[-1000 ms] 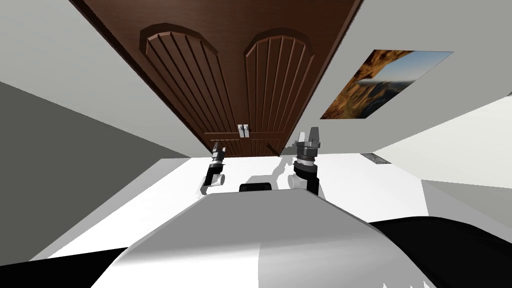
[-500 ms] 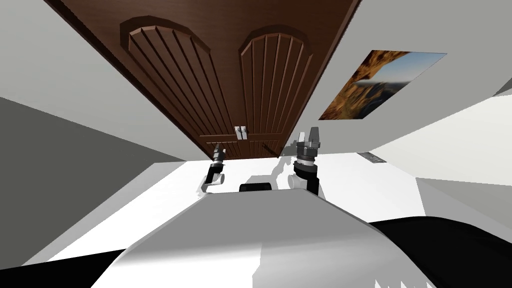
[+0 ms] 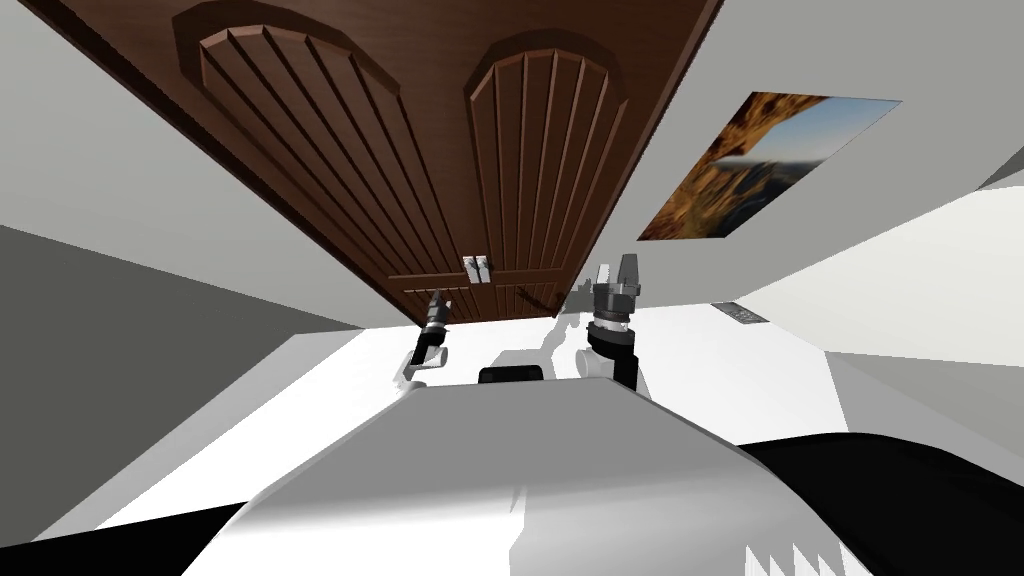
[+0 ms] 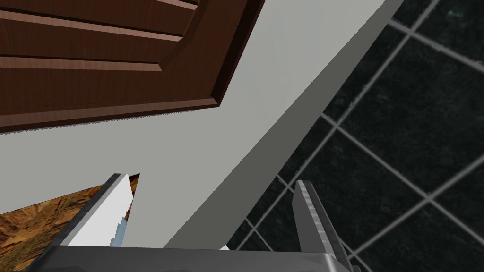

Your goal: Pull the door open

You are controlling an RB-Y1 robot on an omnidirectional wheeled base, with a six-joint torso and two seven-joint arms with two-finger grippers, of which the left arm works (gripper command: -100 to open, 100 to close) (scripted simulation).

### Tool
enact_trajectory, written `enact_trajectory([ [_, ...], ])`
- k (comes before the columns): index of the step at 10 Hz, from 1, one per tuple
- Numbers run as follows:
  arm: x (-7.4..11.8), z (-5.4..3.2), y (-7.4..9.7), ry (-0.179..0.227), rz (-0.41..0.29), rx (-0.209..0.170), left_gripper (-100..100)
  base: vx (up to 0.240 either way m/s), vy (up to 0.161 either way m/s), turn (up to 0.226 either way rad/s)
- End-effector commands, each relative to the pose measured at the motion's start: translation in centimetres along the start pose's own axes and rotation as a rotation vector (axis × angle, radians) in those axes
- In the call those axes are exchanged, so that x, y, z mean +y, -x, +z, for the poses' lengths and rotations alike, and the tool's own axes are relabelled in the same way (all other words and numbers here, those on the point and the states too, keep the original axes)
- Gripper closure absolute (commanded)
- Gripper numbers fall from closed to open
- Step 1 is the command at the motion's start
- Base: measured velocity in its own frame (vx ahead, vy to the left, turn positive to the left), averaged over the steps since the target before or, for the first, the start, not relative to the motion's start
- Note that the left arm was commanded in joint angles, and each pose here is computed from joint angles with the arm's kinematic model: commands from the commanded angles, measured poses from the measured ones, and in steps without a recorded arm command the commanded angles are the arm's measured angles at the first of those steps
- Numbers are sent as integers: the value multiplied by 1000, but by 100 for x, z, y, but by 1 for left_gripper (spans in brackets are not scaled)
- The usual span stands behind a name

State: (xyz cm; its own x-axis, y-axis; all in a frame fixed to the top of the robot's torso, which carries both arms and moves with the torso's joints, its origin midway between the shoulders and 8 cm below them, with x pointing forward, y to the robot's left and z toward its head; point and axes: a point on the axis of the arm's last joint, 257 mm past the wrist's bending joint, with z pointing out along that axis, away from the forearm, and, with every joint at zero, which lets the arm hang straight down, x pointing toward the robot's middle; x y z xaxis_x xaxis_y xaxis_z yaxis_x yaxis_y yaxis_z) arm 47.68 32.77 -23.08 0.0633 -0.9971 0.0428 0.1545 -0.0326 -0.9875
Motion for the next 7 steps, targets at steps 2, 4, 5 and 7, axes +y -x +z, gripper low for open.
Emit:
enact_trajectory([
  [2, 172, 26, 92, 39, 12, -10, -100, 142, -8, -62],
  [4, 264, 40, 145, 60, 19, -16, -100, 123, -19, -40],
  [5, 341, 52, 192, 77, 24, -21, -100, 123, -35, -60],
  [7, 477, 72, 277, 108, 34, -30, -100, 197, -15, -71],
])
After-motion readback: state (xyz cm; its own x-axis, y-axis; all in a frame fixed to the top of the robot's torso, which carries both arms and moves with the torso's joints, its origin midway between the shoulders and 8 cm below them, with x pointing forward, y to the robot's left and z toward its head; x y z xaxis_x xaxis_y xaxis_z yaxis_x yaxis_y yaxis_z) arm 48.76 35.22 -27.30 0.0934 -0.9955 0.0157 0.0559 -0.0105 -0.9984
